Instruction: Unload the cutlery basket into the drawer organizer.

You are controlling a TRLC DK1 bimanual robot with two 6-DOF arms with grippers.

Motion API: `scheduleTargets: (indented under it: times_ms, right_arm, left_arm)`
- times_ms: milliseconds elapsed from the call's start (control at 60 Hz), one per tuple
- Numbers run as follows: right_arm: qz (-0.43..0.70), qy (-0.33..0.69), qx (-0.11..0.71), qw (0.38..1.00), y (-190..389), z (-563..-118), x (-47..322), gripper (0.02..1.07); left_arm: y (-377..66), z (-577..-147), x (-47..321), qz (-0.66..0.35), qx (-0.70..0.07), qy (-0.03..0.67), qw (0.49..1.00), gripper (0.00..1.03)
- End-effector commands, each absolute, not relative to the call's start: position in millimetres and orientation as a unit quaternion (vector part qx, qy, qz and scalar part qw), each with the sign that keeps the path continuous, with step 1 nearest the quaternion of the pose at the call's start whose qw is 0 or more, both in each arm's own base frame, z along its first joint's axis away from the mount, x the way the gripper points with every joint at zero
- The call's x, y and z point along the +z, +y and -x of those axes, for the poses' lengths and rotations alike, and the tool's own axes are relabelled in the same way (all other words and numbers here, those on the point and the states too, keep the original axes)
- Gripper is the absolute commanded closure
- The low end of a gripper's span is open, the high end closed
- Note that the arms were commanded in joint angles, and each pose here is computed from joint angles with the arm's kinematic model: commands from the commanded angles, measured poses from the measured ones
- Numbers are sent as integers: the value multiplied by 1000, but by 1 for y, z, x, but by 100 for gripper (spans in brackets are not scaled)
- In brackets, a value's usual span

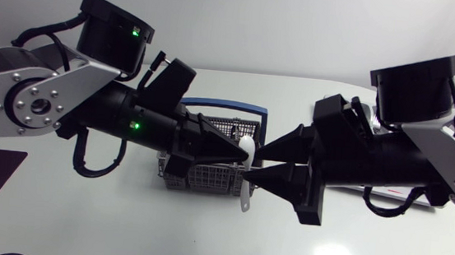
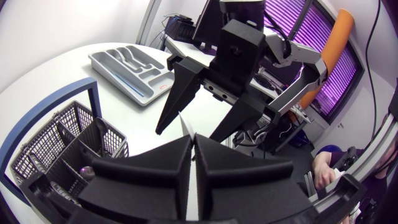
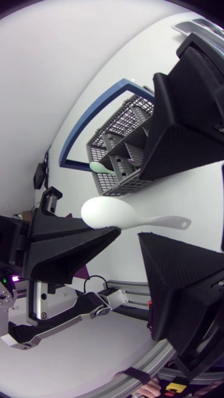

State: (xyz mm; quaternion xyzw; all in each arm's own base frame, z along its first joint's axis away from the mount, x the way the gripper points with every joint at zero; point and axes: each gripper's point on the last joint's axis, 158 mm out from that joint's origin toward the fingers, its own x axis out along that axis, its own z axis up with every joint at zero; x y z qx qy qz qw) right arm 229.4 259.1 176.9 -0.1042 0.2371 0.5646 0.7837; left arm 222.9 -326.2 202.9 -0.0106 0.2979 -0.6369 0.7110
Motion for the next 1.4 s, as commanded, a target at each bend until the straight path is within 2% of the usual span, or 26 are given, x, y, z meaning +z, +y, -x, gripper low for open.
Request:
scheduleTargets:
  times_ms: [0,67,167,350,417,433,517,633,750,900,967,1100,1250,1383]
  right_arm:
    - [113,228,579,775,265,-227,178,62]
    - [114,228,583,771,265,-224,177,67]
    - [115,232,589,766,266,-221,174,83]
    - [106,252,610,744,269,-212,165,97]
    - [105,255,611,742,270,-211,163,98]
    - [105,255,611,742,270,-211,163,102]
    - [104,255,610,743,269,-209,164,101]
    - [106,255,610,743,267,-206,163,101]
    - [107,263,607,742,265,-205,159,101]
    - [116,276,597,745,254,-200,151,101]
    - [125,280,573,760,238,-207,147,101]
    - [143,282,512,799,194,-226,146,101]
    - [192,286,404,847,134,-258,139,101]
    - [241,294,304,874,76,-281,130,101]
  left_arm:
    - [-330,-225,210,15,-646,297,703,100]
    - [-330,-226,209,16,-647,297,703,100]
    - [-329,-226,211,18,-651,294,699,100]
    - [-329,-224,210,19,-654,295,696,100]
    - [-328,-223,209,18,-655,295,696,100]
    - [-328,-223,208,18,-655,296,695,100]
    - [-327,-224,208,18,-653,295,698,99]
    - [-324,-226,210,19,-650,293,701,88]
    - [-321,-229,216,18,-647,284,707,58]
    - [-311,-247,228,5,-617,260,742,37]
    - [-305,-261,232,-4,-595,251,763,36]
    - [-290,-287,216,-68,-537,246,804,36]
    - [-277,-306,189,-168,-484,248,822,37]
    - [-269,-315,180,-219,-464,254,820,40]
